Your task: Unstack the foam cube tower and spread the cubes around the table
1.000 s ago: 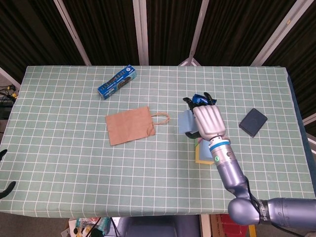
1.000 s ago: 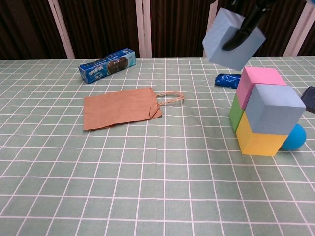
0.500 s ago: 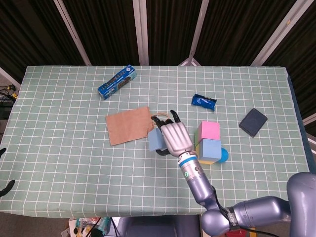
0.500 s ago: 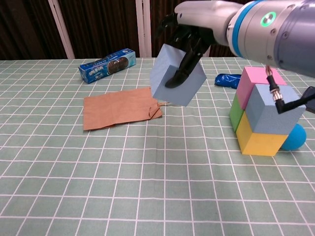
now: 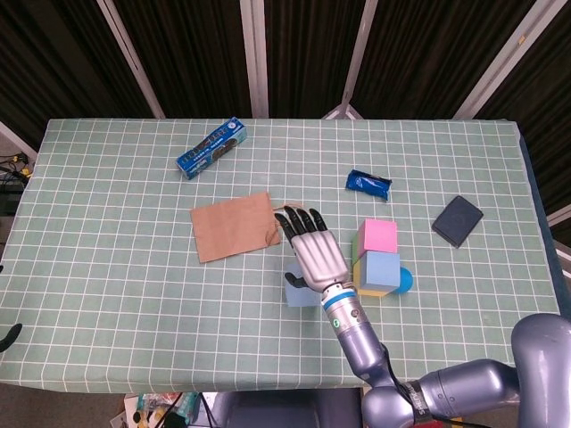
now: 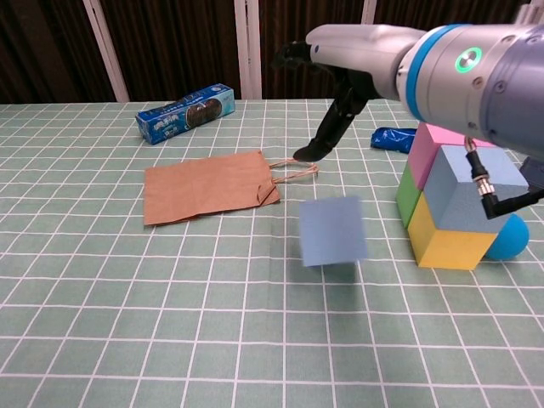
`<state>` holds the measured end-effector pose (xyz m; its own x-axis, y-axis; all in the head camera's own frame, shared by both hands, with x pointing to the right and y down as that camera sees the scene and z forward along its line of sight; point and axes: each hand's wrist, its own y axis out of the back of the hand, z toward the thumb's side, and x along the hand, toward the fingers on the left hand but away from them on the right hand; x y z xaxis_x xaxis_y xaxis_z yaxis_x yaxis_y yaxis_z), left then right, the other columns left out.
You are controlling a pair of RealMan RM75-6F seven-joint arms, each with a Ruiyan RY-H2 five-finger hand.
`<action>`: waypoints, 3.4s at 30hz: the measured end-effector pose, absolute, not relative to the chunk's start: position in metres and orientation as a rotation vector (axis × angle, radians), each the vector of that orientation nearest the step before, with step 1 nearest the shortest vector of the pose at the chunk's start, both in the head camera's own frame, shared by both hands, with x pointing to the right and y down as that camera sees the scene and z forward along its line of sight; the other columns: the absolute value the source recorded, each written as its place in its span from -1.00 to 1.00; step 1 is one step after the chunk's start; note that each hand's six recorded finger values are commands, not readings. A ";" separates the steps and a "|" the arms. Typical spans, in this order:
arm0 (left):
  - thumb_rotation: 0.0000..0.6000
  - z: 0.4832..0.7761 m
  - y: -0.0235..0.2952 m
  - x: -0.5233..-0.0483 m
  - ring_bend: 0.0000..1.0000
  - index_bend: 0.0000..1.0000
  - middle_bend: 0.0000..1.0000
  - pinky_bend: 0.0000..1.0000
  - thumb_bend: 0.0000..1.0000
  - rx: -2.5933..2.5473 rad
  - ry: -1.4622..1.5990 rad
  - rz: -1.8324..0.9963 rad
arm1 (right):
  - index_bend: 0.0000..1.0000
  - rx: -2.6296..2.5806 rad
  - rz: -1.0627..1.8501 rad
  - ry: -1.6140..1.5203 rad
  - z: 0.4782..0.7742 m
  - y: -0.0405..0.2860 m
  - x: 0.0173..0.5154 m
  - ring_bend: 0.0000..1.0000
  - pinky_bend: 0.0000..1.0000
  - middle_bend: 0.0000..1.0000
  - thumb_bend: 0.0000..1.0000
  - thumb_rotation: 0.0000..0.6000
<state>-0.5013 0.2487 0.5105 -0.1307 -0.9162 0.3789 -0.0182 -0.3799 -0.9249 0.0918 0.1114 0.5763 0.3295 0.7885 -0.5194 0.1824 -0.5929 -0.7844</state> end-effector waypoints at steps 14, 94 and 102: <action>1.00 0.510 0.250 -0.500 -1.00 -0.79 -1.00 -0.97 -0.39 -1.418 1.092 -1.601 | -1.00 -1.820 1.359 -0.894 0.536 0.085 0.165 -0.94 -1.00 -0.97 -0.53 1.00; 1.00 0.508 0.252 -0.501 -1.00 -0.79 -1.00 -0.97 -0.39 -1.422 1.094 -1.596 | -1.00 -1.890 1.627 -0.608 0.604 0.088 0.246 -0.95 -1.00 -0.85 -0.53 1.00; 1.00 0.507 0.252 -0.502 -1.00 -0.79 -1.00 -0.97 -0.39 -1.421 1.098 -1.599 | -1.00 -1.835 1.619 -0.607 0.603 0.082 0.240 -0.95 -1.00 -0.85 -0.53 1.00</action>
<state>-0.5018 0.2517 0.5075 -0.1329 -0.9166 0.3770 -0.0224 -0.3775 -0.9257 0.2404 0.0824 0.6027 0.1471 0.6909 -0.7078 -0.0553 -0.7088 -0.7033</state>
